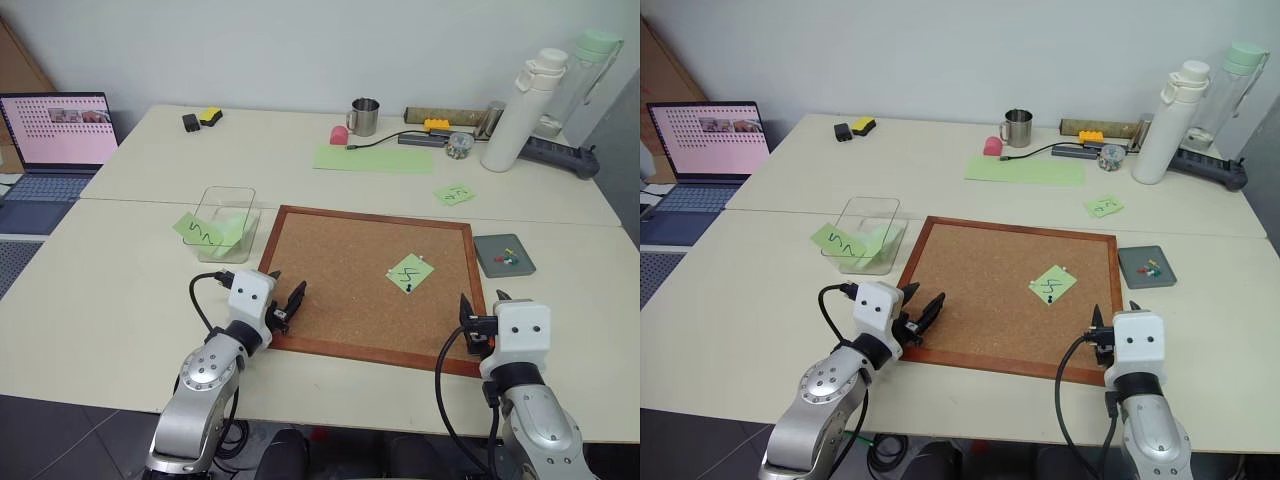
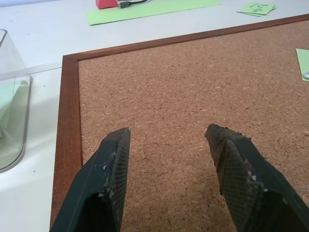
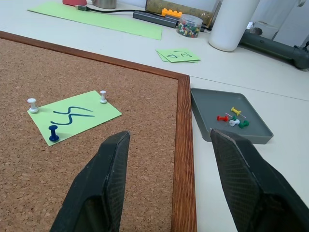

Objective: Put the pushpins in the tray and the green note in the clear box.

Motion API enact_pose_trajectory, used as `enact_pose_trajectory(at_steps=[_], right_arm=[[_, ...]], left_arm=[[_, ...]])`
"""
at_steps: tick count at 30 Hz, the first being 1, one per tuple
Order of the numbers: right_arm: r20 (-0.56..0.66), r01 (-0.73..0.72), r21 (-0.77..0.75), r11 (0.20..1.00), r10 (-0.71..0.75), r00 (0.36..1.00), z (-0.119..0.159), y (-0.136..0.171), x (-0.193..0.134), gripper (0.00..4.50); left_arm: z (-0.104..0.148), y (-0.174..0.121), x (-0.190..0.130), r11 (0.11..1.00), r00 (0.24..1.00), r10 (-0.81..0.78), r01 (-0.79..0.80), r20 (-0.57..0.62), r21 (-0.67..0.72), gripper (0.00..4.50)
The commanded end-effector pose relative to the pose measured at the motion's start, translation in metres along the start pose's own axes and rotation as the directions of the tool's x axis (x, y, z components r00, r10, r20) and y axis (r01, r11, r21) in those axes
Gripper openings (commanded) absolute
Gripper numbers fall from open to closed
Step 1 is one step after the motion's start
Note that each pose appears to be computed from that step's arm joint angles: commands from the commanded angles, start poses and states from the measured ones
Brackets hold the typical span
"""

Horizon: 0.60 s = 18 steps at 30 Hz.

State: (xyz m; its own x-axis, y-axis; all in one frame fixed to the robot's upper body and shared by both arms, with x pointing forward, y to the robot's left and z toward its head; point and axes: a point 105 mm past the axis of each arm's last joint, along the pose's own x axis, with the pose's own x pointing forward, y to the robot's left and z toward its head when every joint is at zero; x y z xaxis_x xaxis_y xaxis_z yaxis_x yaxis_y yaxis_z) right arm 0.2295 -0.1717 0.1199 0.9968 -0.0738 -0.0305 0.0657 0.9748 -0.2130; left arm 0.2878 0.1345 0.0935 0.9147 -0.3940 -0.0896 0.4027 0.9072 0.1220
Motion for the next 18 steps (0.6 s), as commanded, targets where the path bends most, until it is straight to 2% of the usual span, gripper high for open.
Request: enact_pose_trajectory(at_steps=[1, 18], right_arm=[[0.028, 0.005, 0.005, 1.000, -0.005, 1.000, 0.0071, -0.0010, -0.0013, 2.74], [0.025, 0.004, 0.008, 1.000, -0.004, 1.000, 0.0055, 0.0007, -0.0043, 2.74]], left_arm=[[0.0056, 0.0032, -0.0015, 1.000, 1.000, 0.007, -0.008, 0.028, 0.020, 2.66], [0.0077, 0.0004, -0.0033, 1.000, 0.999, -0.008, 0.007, 0.046, 0.014, 2.66]])
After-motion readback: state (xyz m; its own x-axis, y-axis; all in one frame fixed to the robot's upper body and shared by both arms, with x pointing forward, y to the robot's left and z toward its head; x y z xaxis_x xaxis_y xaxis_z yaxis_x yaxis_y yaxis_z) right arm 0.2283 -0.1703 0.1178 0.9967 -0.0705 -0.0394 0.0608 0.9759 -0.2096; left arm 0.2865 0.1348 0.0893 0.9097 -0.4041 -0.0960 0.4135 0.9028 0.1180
